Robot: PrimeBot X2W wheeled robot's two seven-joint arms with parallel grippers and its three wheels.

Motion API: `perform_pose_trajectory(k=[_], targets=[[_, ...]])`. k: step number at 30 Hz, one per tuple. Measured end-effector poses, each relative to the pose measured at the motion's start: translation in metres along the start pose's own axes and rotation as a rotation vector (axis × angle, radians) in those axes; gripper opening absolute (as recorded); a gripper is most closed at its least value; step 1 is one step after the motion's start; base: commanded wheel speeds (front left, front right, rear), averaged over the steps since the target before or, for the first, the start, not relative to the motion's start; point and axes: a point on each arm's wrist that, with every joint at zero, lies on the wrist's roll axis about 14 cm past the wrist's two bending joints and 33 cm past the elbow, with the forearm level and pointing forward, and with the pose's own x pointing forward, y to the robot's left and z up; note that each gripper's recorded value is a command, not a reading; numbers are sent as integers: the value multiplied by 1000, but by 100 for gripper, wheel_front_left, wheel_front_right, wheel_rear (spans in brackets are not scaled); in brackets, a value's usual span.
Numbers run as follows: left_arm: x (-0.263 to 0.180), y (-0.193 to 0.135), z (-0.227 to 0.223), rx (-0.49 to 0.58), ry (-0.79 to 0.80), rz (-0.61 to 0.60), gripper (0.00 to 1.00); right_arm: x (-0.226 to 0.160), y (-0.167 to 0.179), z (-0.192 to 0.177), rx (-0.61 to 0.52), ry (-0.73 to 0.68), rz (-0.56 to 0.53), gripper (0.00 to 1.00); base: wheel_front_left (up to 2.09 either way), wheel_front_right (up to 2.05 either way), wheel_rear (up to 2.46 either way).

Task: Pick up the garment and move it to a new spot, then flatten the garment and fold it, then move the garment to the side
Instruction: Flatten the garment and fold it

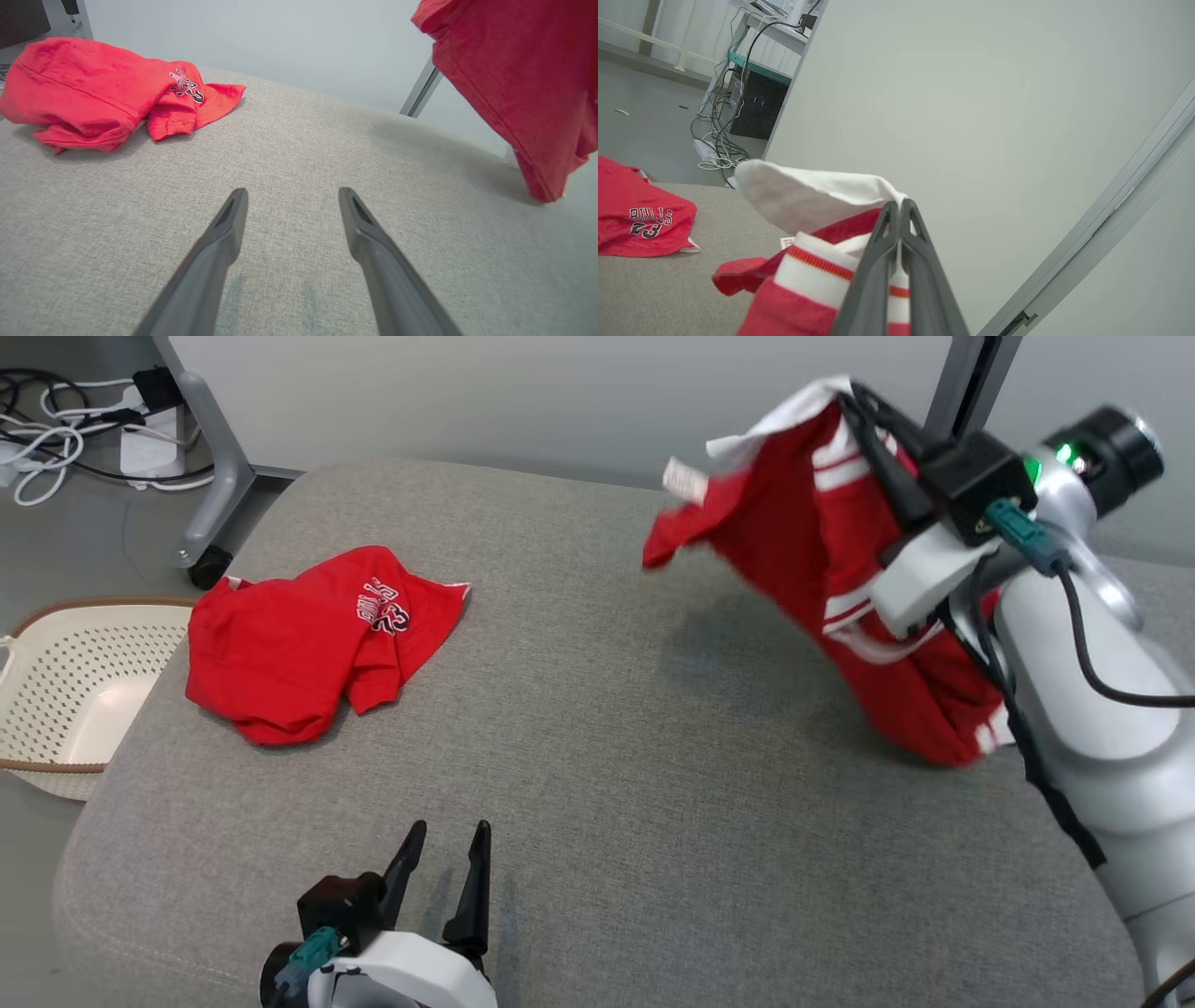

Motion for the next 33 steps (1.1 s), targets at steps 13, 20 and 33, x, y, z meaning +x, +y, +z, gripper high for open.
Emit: perform_pose_trajectory(k=[13, 20, 33], targets=[[-14, 2, -13, -10, 29, 0, 100, -24, 109, -17, 20, 58, 294, 2, 0, 0, 0], [-1, -15, -19, 4, 58, -59, 100, -107, 159, -99, 267, 324, 326, 100, 0, 0, 0], [13, -42, -18, 31, 57, -148, 100, -156, 109, -118, 465, 383, 5, 100, 0, 0, 0]])
